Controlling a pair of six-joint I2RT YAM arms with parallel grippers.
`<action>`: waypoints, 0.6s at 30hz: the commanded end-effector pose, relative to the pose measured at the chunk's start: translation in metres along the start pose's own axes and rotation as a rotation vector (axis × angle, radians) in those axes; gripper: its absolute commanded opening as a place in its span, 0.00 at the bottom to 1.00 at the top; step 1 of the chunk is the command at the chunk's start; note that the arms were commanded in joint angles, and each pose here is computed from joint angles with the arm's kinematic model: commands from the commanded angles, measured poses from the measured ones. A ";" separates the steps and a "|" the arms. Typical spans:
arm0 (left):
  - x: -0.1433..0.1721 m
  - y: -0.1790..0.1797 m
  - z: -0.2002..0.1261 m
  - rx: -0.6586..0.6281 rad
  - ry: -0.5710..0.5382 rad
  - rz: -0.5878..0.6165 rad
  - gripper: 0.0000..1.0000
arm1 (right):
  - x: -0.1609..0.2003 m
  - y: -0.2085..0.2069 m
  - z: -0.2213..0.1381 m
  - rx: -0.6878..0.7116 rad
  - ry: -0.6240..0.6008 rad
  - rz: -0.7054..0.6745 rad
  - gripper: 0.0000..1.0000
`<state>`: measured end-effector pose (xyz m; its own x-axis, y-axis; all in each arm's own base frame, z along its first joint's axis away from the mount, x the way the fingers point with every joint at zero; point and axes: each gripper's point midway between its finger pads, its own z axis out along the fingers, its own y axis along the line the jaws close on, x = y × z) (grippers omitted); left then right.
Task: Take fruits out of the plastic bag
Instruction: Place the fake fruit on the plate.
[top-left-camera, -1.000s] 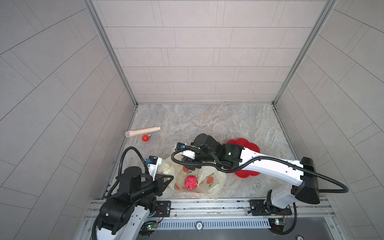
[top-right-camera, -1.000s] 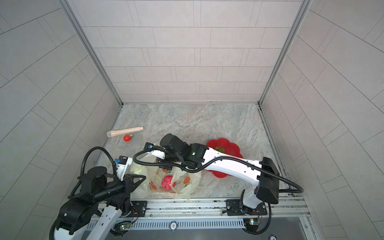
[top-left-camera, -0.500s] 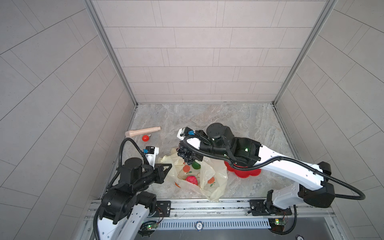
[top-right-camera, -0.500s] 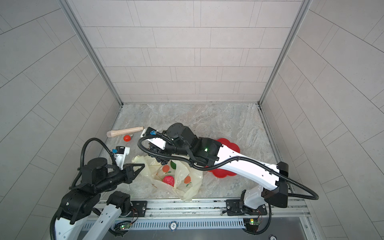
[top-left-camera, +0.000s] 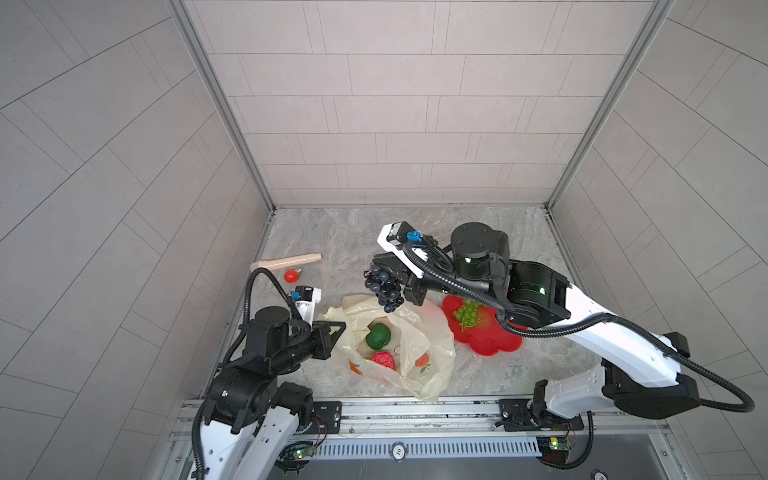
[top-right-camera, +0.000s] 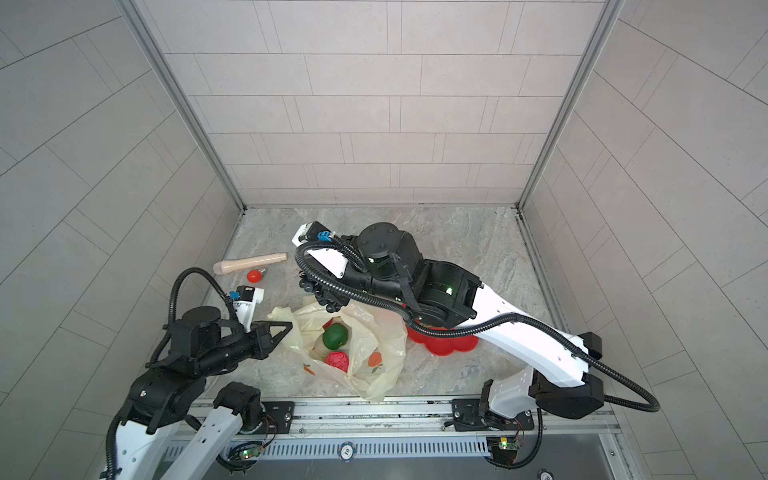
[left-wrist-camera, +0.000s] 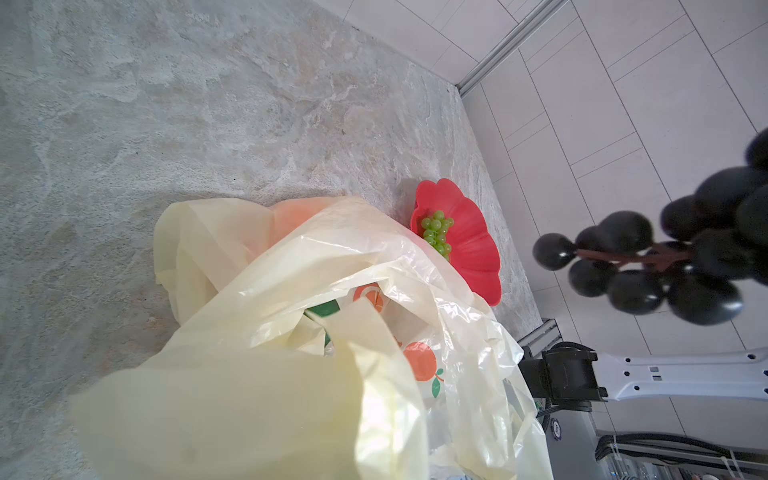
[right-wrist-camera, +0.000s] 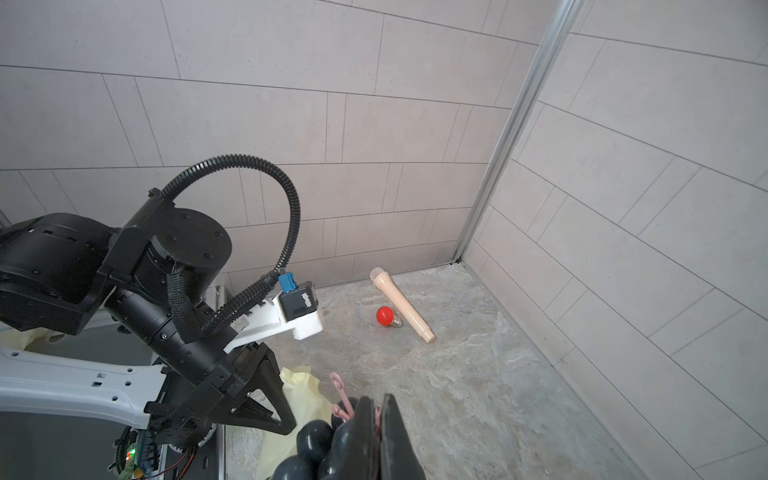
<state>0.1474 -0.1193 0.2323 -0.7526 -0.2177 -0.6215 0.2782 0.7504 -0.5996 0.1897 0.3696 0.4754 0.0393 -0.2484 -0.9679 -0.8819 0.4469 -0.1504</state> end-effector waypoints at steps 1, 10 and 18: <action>-0.011 -0.009 -0.004 0.018 -0.027 0.031 0.04 | -0.006 -0.023 -0.032 0.097 0.010 0.006 0.00; -0.012 -0.011 -0.006 0.025 -0.032 0.026 0.04 | 0.032 -0.078 -0.084 0.316 0.109 0.027 0.00; -0.009 -0.007 -0.005 0.017 -0.032 0.000 0.04 | 0.149 -0.141 -0.122 0.563 0.343 0.120 0.00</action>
<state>0.1487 -0.1209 0.2353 -0.7585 -0.2191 -0.6137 0.2756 0.7455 -0.6068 0.2539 0.1933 0.4053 -0.1911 -0.3836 -0.9035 -0.5607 0.7982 -0.2203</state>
